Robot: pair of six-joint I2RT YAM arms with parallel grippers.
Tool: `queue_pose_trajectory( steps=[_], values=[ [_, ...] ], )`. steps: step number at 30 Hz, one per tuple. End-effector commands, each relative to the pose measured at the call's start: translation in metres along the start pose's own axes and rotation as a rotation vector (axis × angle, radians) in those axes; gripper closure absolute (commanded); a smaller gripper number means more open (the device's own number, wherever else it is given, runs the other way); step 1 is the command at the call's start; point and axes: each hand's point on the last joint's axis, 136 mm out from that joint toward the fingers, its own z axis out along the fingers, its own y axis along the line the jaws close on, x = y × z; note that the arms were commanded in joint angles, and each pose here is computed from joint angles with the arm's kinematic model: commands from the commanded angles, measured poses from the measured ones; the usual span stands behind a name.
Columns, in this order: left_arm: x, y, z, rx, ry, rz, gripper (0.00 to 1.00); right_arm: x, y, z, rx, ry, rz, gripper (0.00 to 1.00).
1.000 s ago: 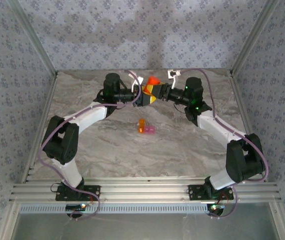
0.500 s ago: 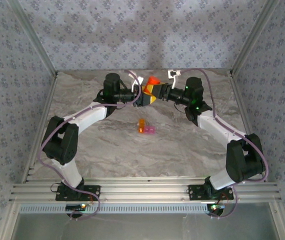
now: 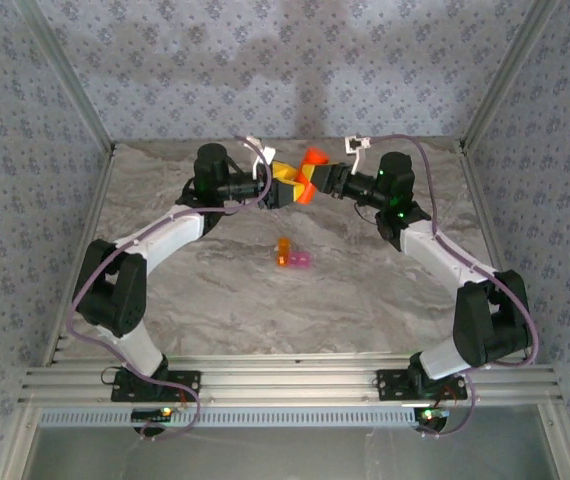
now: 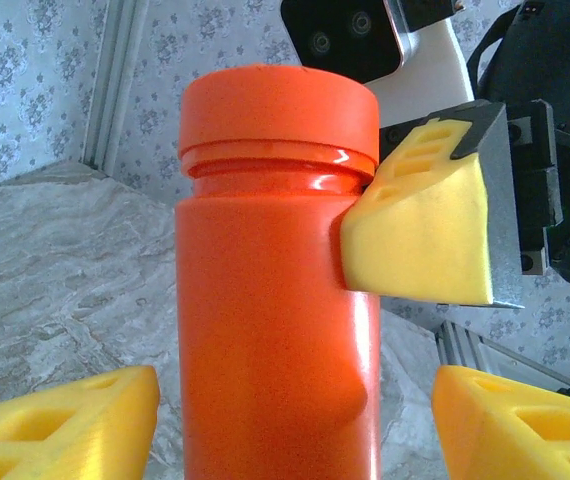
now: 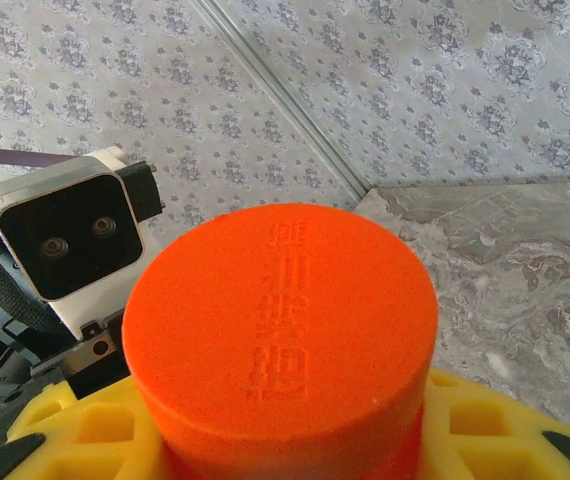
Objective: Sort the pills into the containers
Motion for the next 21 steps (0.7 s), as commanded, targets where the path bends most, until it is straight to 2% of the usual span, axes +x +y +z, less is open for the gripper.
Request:
queue_pose_trajectory(
  steps=[1, 9, 15, 21],
  values=[
    [-0.003, -0.009, 0.006, 0.043, 0.007, 0.024, 0.28, -0.013, 0.022, -0.002, -0.050, -0.030, -0.029, 0.85],
    [0.003, -0.013, 0.015, 0.076, 0.035, 0.018, 0.30, -0.012, 0.026, 0.002, -0.063, -0.021, -0.035, 0.85],
    [0.005, -0.014, 0.017, 0.088, 0.044, 0.016, 0.40, -0.011, 0.026, 0.003, -0.063, -0.019, -0.033, 0.86],
    [0.009, -0.013, 0.020, 0.094, 0.058, 0.005, 0.39, -0.012, 0.028, 0.003, -0.066, -0.019, -0.033, 0.86]
  ],
)
